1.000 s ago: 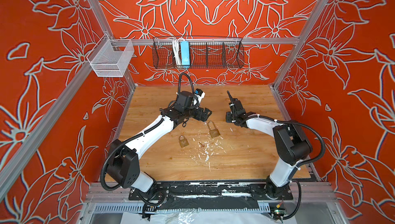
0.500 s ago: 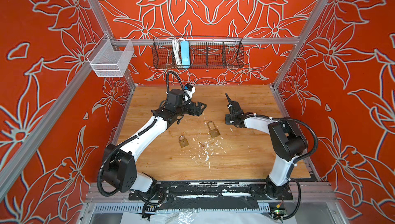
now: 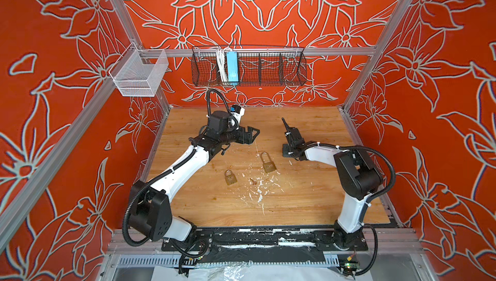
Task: Unlock with the key
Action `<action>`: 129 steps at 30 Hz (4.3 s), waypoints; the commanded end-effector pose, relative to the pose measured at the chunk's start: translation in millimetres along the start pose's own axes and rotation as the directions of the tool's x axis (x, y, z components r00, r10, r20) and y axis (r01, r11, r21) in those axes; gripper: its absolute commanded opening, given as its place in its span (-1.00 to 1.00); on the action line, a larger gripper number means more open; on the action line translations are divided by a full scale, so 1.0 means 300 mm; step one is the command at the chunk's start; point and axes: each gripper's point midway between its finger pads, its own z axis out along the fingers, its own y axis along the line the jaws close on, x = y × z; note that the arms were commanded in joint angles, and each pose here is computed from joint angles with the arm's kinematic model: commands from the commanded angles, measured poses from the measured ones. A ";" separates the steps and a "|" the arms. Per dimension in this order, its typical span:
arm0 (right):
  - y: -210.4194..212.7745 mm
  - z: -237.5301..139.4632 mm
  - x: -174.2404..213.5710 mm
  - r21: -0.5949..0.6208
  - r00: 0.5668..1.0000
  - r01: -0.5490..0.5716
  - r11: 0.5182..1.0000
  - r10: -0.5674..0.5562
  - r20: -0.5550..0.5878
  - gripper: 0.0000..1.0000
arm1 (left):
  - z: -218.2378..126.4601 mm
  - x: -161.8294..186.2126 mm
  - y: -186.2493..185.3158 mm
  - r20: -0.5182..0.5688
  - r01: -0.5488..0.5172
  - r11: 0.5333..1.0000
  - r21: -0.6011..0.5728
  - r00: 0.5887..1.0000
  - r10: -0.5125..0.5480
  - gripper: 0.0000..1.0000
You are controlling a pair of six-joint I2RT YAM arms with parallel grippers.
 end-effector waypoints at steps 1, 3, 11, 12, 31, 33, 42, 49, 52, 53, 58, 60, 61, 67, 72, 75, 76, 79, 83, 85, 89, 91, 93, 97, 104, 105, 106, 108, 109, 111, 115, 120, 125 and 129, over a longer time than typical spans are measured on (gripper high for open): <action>0.018 -0.073 -0.035 -0.056 0.996 0.061 0.997 -0.056 0.071 -1.00 | 0.039 0.019 0.008 -0.034 0.044 0.998 0.035 0.998 -0.043 0.83; 0.032 -0.112 -0.035 -0.092 0.991 0.104 0.990 -0.096 0.089 -1.00 | 0.054 0.027 0.006 -0.045 0.063 0.997 0.053 0.997 -0.061 0.83; 0.100 -0.270 -0.025 -0.253 0.984 0.175 0.951 -0.163 0.068 -1.00 | 0.105 0.067 -0.017 -0.097 0.123 0.982 0.146 0.989 -0.109 0.77; 0.111 -0.295 -0.027 -0.278 0.985 0.173 0.945 -0.160 0.069 -1.00 | 0.104 0.068 -0.027 -0.097 0.115 0.979 0.167 0.990 -0.100 0.77; 0.302 -0.792 -0.069 -0.697 0.986 0.160 0.699 -0.083 0.143 -1.00 | 0.014 0.282 -0.233 0.377 -0.662 0.703 0.260 0.740 0.557 0.47; 0.317 -0.836 -0.066 -0.724 0.987 0.156 0.672 -0.070 0.148 -1.00 | 0.015 0.288 -0.240 0.380 -0.677 0.692 0.251 0.726 0.573 0.40; 0.387 -0.942 -0.057 -0.773 0.984 0.160 0.614 -0.037 0.174 -1.00 | -0.005 0.273 -0.286 0.431 -0.719 0.671 0.181 0.671 0.603 0.15; 0.424 -0.948 -0.064 -0.770 0.981 0.175 0.613 -0.045 0.188 -1.00 | -0.015 0.301 -0.335 0.443 -0.734 0.632 0.247 0.666 0.600 0.07; 0.444 -0.950 -0.065 -0.774 0.981 0.179 0.608 -0.049 0.189 -1.00 | -0.013 0.300 -0.339 0.435 -0.734 0.634 0.244 0.667 0.605 0.04; 0.450 -0.952 -0.066 -0.775 0.980 0.181 0.606 -0.049 0.191 -1.00 | -0.011 0.299 -0.335 0.431 -0.735 0.635 0.237 0.665 0.609 0.03; 0.472 -0.951 -0.070 -0.774 0.979 0.190 0.604 -0.052 0.200 -1.00 | -0.011 0.297 -0.340 0.428 -0.735 0.632 0.243 0.666 0.611 -0.04; 0.480 -0.951 -0.074 -0.775 0.978 0.191 0.602 -0.049 0.203 -1.00 | -0.011 0.297 -0.343 0.426 -0.735 0.631 0.248 0.668 0.610 -0.05; 0.484 -0.950 -0.073 -0.777 0.978 0.191 0.600 -0.050 0.202 -1.00 | -0.011 0.296 -0.344 0.425 -0.734 0.633 0.248 0.669 0.610 -0.06; 0.506 -0.956 -0.069 -0.782 0.977 0.199 0.591 -0.062 0.202 -1.00 | -0.001 0.271 -0.312 0.412 -0.726 0.663 0.183 0.669 0.619 -0.20; 0.501 -0.952 -0.067 -0.774 0.977 0.202 0.600 -0.063 0.206 -1.00 | 0.001 0.247 -0.285 0.390 -0.722 0.681 0.122 0.666 0.636 -0.42; 0.500 -0.950 -0.064 -0.773 0.977 0.202 0.601 -0.066 0.204 -1.00 | -0.001 0.242 -0.281 0.390 -0.724 0.681 0.109 0.661 0.641 -0.50; 0.499 -0.949 -0.062 -0.773 0.977 0.201 0.602 -0.066 0.202 -1.00 | 0.000 0.244 -0.282 0.388 -0.726 0.679 0.111 0.660 0.643 -0.53; 0.497 -0.950 -0.065 -0.770 0.976 0.204 0.605 -0.066 0.207 -1.00 | 0.001 0.247 -0.282 0.383 -0.732 0.672 0.113 0.656 0.650 -0.65; 0.489 -0.959 -0.074 -0.761 0.974 0.208 0.614 -0.061 0.217 -1.00 | 0.001 0.254 -0.284 0.373 -0.750 0.651 0.115 0.640 0.672 -0.82; 0.486 -0.961 -0.074 -0.759 0.974 0.210 0.617 -0.062 0.220 -1.00 | 0.000 0.257 -0.287 0.373 -0.760 0.639 0.117 0.630 0.681 -0.88; 0.484 -0.960 -0.069 -0.757 0.974 0.213 0.617 -0.070 0.217 -1.00 | -0.009 0.256 -0.289 0.379 -0.780 0.618 0.103 0.605 0.700 -1.00; 0.476 -0.961 -0.068 -0.749 0.972 0.217 0.626 -0.071 0.222 -1.00 | -0.014 0.253 -0.285 0.377 -0.792 0.604 0.086 0.588 0.716 -1.00; 0.467 -0.962 -0.065 -0.742 0.972 0.218 0.633 -0.071 0.225 -1.00 | -0.018 0.253 -0.281 0.370 -0.806 0.588 0.072 0.569 0.734 -1.00; 0.444 -0.965 -0.056 -0.725 0.971 0.219 0.653 -0.071 0.229 -1.00 | -0.033 0.245 -0.277 0.352 -0.837 0.546 0.038 0.522 0.777 -1.00; 0.368 -0.987 -0.042 -0.684 0.963 0.204 0.701 -0.018 0.270 -0.39 | -0.050 0.235 -0.223 0.228 -0.927 0.368 -0.067 0.345 0.911 -1.00; 0.352 -0.985 -0.041 -0.669 0.960 0.203 0.715 -0.011 0.279 -0.35 | -0.056 0.237 -0.216 0.210 -0.943 0.323 -0.085 0.300 0.930 -1.00; 0.335 -0.984 -0.039 -0.654 0.957 0.203 0.729 -0.005 0.291 -0.33 | -0.064 0.249 -0.209 0.186 -0.966 0.243 -0.090 0.223 0.957 -1.00; 0.309 -0.984 -0.034 -0.634 0.952 0.203 0.747 0.002 0.306 -0.30 | -0.081 0.296 -0.193 0.143 -0.995 0.063 -0.075 0.051 0.988 -1.00; 0.300 -0.990 -0.033 -0.632 0.949 0.204 0.748 0.008 0.315 -0.28 | -0.091 0.332 -0.179 0.120 -0.996 -0.058 -0.061 -0.065 0.991 -1.00; 0.298 -0.987 -0.024 -0.638 0.945 0.211 0.740 0.011 0.326 -0.22 | -0.117 0.371 -0.144 0.064 -0.980 -0.192 -0.048 -0.195 0.979 -1.00; 0.332 -0.954 -0.004 -0.682 0.943 0.246 0.689 -0.009 0.332 -0.13 | -0.171 0.404 -0.094 -0.031 -0.927 -0.371 -0.046 -0.370 0.928 -1.00; 0.419 -1.010 -0.023 -0.773 0.921 0.348 0.530 -0.043 0.386 -0.02 | -0.258 0.377 -0.142 -0.118 -0.711 -0.702 0.045 -0.701 0.703 -1.00; 0.481 -1.086 -0.040 -0.833 0.894 0.427 0.352 -0.025 0.447 0.14 | -0.319 0.294 -0.186 -0.200 -0.414 -0.898 0.148 -0.902 0.382 -1.00; 0.493 -1.153 -0.075 -0.869 0.894 0.417 0.266 0.049 0.445 0.18 | -0.367 0.223 -0.318 -0.208 -0.331 -0.943 0.037 -0.926 0.316 -1.00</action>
